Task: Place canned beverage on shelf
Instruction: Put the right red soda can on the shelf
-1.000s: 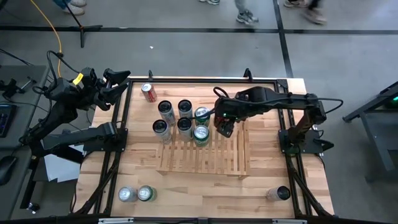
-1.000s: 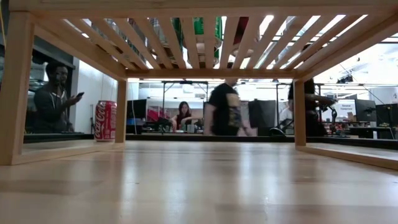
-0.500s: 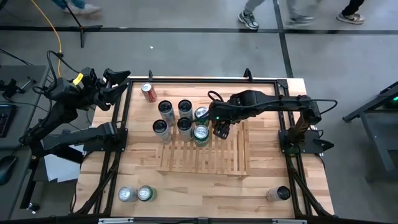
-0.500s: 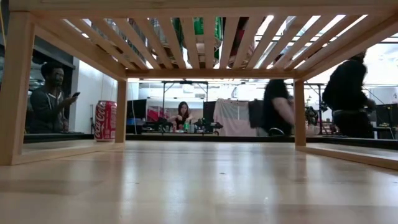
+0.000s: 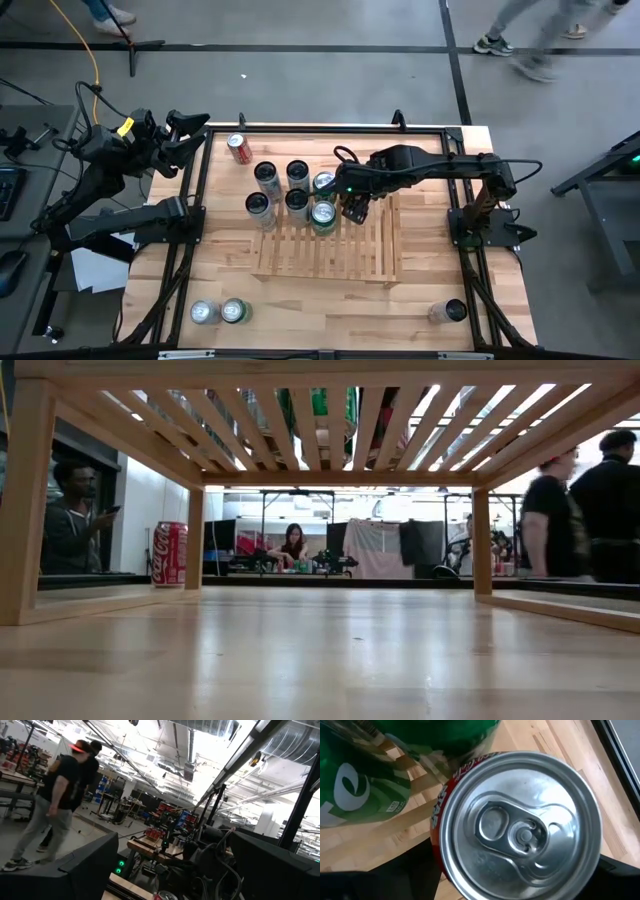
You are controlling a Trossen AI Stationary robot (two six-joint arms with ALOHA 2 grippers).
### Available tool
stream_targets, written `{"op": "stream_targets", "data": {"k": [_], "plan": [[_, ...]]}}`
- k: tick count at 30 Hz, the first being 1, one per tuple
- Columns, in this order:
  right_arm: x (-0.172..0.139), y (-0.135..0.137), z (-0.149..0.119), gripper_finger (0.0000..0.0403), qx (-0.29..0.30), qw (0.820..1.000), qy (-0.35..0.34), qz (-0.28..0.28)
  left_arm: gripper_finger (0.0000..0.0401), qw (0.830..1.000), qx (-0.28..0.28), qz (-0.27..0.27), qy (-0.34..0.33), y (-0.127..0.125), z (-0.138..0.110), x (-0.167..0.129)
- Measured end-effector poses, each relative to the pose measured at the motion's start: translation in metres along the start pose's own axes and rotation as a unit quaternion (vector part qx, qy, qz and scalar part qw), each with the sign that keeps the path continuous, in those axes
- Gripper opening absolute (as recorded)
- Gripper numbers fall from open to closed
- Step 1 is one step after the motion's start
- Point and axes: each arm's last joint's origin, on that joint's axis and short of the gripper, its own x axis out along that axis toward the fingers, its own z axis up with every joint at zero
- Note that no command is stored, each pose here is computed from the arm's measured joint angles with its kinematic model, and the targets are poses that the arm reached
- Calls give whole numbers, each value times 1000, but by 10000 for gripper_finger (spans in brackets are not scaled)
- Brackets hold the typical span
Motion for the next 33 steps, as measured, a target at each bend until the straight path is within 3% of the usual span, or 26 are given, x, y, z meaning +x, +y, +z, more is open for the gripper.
{"op": "stream_targets", "data": {"k": [12,22,33], "plan": [[0,3,-1,307,-1,999,24,43,374,1000,0,0,0,0,0,0],[1,1,0,307,-1,1000,8,11,374,1000,0,0,0,0,0,0],[1,1,0,308,0,1000,7,10,374,1000,0,0,0,0,0,0]]}}
